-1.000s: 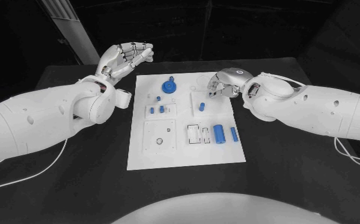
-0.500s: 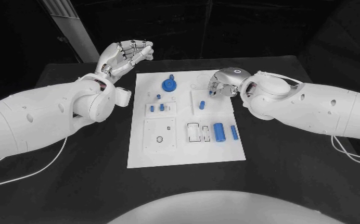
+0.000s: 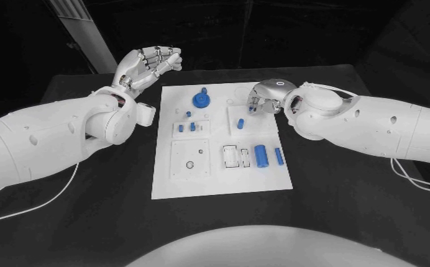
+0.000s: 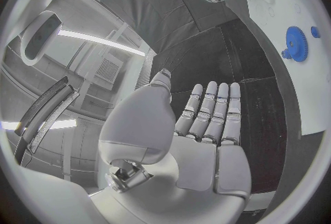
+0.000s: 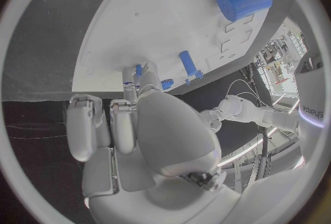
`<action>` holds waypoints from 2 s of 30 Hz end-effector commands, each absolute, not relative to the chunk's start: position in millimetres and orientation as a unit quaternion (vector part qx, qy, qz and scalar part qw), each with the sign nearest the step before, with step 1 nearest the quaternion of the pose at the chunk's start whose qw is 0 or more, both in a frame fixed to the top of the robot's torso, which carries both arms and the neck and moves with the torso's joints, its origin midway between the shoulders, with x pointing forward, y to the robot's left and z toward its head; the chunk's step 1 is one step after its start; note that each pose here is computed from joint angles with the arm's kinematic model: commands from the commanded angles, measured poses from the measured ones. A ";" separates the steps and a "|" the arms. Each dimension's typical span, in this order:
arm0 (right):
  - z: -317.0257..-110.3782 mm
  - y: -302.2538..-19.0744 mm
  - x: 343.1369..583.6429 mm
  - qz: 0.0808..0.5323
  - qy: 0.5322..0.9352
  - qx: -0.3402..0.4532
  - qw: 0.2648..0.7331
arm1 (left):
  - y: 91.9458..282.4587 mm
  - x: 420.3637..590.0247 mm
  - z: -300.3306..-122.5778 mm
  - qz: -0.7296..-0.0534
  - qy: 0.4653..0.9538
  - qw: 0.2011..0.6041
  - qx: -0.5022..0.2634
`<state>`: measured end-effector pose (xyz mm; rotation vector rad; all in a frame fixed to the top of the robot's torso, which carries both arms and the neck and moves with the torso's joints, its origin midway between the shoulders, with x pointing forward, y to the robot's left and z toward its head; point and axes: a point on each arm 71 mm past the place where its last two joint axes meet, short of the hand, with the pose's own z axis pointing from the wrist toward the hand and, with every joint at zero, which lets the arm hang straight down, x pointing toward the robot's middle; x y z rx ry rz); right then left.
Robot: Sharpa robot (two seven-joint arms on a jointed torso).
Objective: Assemble the parts on the task board
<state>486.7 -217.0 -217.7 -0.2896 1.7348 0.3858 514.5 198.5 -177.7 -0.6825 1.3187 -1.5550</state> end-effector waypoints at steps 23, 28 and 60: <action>-228.3 -214.4 486.5 0.132 0.785 -0.128 0.591 | 197.1 509.8 -166.1 -0.683 0.486 0.490 -0.241; -228.9 -213.8 486.2 0.130 0.787 -0.129 0.589 | 197.4 509.9 -166.2 -0.682 0.486 0.490 -0.241; -217.3 -207.5 480.3 0.160 0.739 -0.145 0.638 | 198.5 510.1 -166.4 -0.682 0.487 0.489 -0.242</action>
